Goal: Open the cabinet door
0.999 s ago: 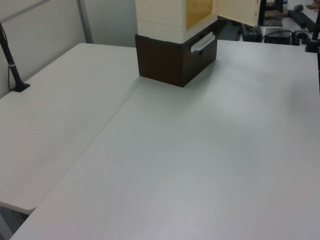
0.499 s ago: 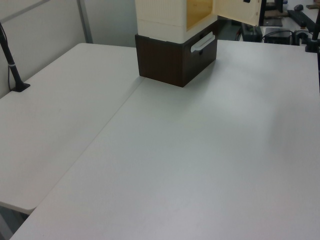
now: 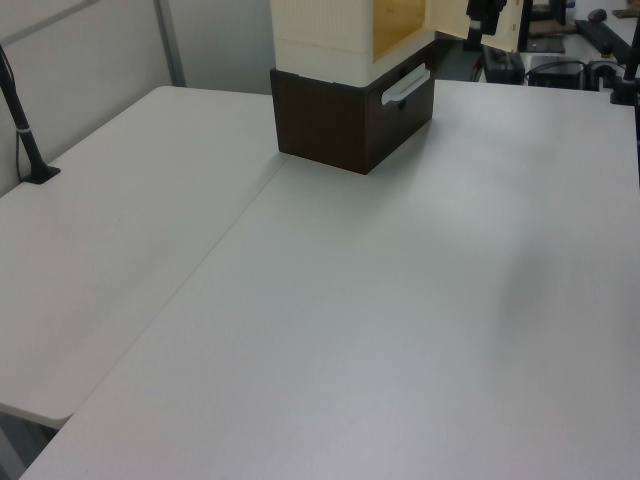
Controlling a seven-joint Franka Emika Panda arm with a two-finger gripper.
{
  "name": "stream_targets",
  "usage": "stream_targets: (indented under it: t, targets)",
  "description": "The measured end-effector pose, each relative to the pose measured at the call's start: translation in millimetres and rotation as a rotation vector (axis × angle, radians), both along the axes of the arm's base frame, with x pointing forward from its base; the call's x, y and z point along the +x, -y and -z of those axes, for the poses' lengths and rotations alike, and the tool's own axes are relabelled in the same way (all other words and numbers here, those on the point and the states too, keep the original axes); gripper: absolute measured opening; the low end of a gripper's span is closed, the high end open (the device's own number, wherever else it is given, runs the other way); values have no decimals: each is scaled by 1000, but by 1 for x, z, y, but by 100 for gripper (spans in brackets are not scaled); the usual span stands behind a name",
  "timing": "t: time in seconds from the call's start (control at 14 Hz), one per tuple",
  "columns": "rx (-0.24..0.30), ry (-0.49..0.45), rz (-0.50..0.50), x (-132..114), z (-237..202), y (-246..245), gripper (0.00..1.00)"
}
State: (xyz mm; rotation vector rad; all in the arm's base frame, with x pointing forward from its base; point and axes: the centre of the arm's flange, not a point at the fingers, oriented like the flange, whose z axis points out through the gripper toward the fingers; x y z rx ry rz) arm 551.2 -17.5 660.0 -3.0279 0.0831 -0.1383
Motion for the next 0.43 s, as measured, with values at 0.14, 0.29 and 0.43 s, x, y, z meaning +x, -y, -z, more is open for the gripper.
stream_targets:
  t: [0.14,0.29,0.43]
  targets:
    - [-31,-6,-10,10,17,2,100]
    - [-41,-17,-23,16,26,4,100]
    - [-42,-18,-20,16,27,8,100]
